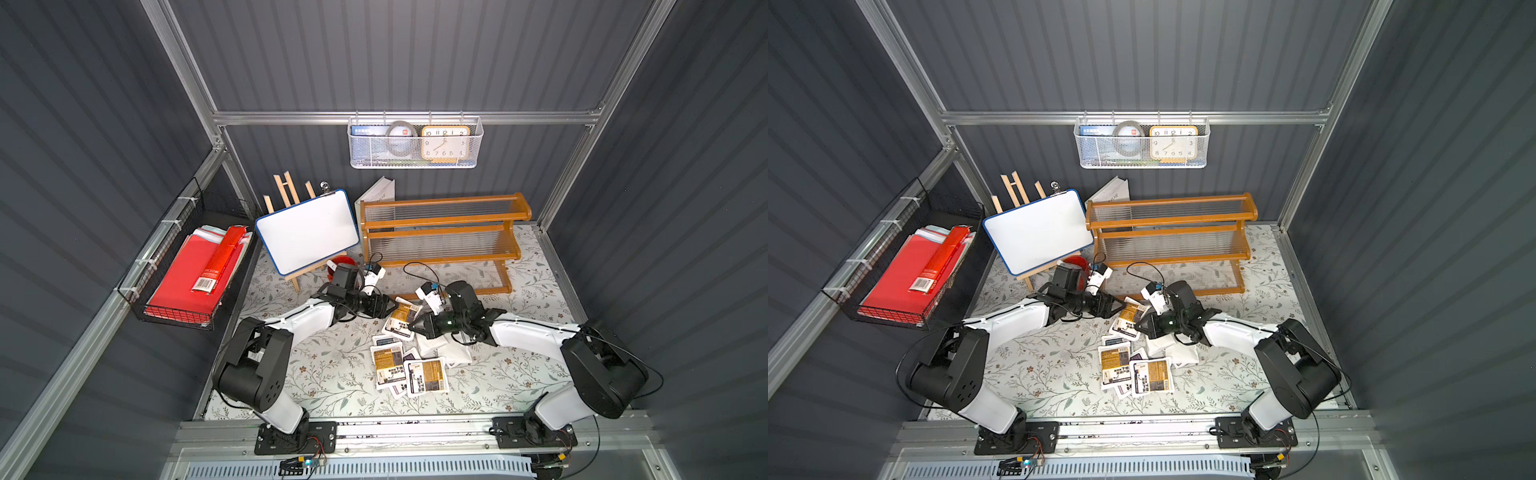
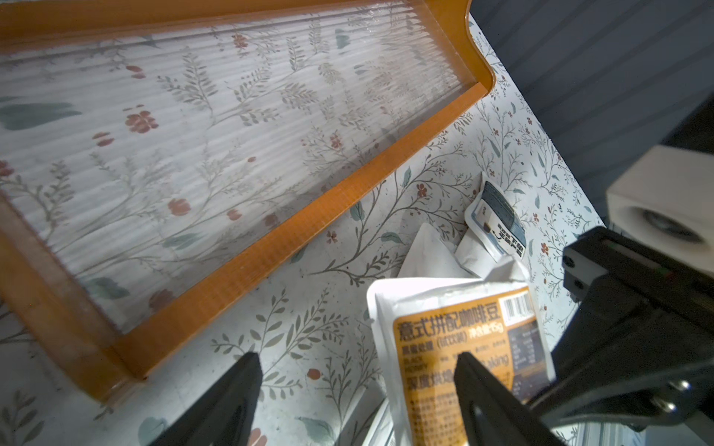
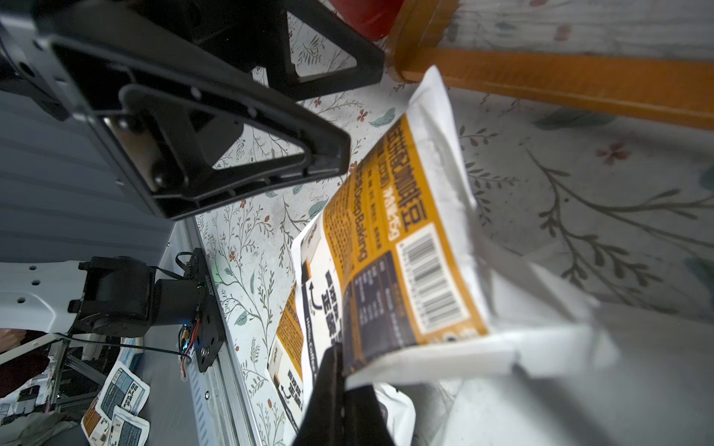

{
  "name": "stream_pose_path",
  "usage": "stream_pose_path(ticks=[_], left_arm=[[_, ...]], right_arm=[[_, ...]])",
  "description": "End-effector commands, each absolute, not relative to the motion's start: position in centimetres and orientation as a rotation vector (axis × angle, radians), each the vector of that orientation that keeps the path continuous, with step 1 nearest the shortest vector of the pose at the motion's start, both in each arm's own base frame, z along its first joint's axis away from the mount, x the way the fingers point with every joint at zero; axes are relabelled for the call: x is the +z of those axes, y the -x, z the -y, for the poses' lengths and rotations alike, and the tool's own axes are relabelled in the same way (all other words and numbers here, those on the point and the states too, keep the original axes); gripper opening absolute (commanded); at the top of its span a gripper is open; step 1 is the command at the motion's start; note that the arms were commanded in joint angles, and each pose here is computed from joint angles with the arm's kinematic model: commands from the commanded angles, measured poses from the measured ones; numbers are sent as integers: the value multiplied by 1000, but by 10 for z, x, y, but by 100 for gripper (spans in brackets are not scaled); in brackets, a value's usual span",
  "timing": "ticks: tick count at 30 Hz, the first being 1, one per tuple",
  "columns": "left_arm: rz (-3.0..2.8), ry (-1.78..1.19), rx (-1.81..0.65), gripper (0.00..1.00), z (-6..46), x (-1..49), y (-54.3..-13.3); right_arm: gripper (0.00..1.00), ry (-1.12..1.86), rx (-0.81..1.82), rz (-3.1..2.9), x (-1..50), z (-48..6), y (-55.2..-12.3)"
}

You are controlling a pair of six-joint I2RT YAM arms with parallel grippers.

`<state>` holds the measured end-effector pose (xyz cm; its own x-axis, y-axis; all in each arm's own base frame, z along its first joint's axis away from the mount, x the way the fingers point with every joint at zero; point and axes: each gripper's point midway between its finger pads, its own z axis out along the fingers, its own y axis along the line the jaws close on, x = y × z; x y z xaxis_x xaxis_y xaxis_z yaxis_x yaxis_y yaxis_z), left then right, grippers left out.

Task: Place the bagged coffee beans on the shelf by color
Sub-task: Pick up the bagged coffee beans at the center of the board.

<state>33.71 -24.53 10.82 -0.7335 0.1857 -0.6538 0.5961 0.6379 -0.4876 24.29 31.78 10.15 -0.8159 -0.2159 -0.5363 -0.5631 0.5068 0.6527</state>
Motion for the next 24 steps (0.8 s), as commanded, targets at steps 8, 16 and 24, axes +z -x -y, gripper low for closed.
stream_pose_path(ticks=[8,16,24], left_arm=[[-2276,-752,-1170,80,260,115,-318],[-2272,-778,-1231,77,263,117,-312],[-2253,-799,-1389,42,273,120,-304]], right_arm=[[0,608,1268,-2200,132,-330,-272],[0,590,1268,-2157,143,-325,-281],[0,600,1273,-2141,151,-320,-278]])
